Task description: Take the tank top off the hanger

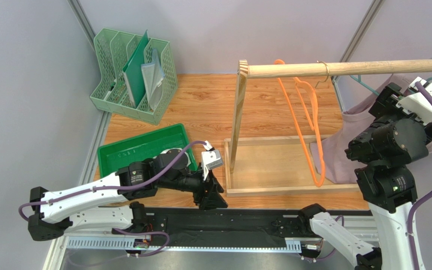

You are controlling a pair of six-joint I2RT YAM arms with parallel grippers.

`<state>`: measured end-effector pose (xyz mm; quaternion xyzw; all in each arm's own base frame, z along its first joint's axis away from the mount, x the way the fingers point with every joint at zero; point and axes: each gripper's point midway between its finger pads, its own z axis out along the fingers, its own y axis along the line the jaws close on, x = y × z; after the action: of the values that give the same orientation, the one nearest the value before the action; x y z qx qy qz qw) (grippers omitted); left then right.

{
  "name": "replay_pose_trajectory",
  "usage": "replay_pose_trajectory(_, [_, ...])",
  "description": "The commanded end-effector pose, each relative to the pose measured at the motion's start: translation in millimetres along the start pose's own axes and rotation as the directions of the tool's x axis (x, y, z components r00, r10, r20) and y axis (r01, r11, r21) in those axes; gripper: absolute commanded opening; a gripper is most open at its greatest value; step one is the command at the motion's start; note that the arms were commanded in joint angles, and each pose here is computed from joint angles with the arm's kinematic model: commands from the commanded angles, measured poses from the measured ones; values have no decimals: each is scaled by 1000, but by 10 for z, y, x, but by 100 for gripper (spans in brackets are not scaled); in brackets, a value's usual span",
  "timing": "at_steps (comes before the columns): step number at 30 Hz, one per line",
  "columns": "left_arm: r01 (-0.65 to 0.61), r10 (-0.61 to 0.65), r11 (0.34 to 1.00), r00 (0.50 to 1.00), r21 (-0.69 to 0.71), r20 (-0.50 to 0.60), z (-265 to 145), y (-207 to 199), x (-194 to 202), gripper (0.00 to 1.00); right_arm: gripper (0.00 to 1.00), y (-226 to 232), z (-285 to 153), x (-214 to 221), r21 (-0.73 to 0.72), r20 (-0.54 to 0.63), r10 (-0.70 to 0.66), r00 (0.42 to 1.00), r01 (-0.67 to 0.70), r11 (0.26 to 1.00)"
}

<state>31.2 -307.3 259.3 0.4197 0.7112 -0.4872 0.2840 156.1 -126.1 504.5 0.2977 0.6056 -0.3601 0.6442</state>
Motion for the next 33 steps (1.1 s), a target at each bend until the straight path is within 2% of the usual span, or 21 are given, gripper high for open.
replay_pose_trajectory(1, [41, -41, 998, 999, 38, 0, 3, -136, -124, 66, 79, 146, -5, 28, -40, -23, 208, 978, -208, 977])
replay_pose_trajectory(5, [83, -82, 996, 996, 33, -19, 88, -124, -109, 66, 78, 251, 14, 113, -61, -45, 296, 954, -299, 952])
replay_pose_trajectory(6, [93, -92, 995, 995, 30, -29, 132, -117, -108, 66, 78, 257, 3, 156, -50, -66, 361, 930, -365, 930])
replay_pose_trajectory(9, [110, -108, 994, 993, 25, -56, 221, -97, -99, 66, 78, 210, 21, 300, -2, -89, 444, 891, -446, 895])
replay_pose_trajectory(10, [117, -115, 993, 991, 23, -62, 243, -94, -97, 66, 78, 224, 11, 376, 4, -98, 511, 854, -513, 858])
replay_pose_trajectory(14, [139, -138, 990, 987, 8, -77, 318, -63, -87, 66, 78, 183, 21, 632, 52, -106, 636, 764, -635, 771])
replay_pose_trajectory(20, [174, -172, 985, 979, 5, -105, 452, -40, -57, 66, 76, 100, 38, 802, 93, -71, 755, 652, -749, 656])
replay_pose_trajectory(21, [180, -179, 984, 977, -3, -119, 495, -18, -23, 66, 75, 67, 22, 731, 74, -48, 782, 621, -779, 623])
replay_pose_trajectory(27, [200, -203, 979, 964, -39, -169, 542, 22, 26, 65, 76, -130, 33, 530, 85, 66, 843, 534, -845, 528])
replay_pose_trajectory(30, [192, -201, 979, 969, -75, -141, 447, 53, -23, 64, 76, -167, 44, 404, 74, 93, 857, 506, -862, 501])
replay_pose_trajectory(33, [202, -212, 975, 972, -95, -103, 340, 61, -55, 64, 76, -195, 84, 344, 86, 121, 852, 509, -861, 502])
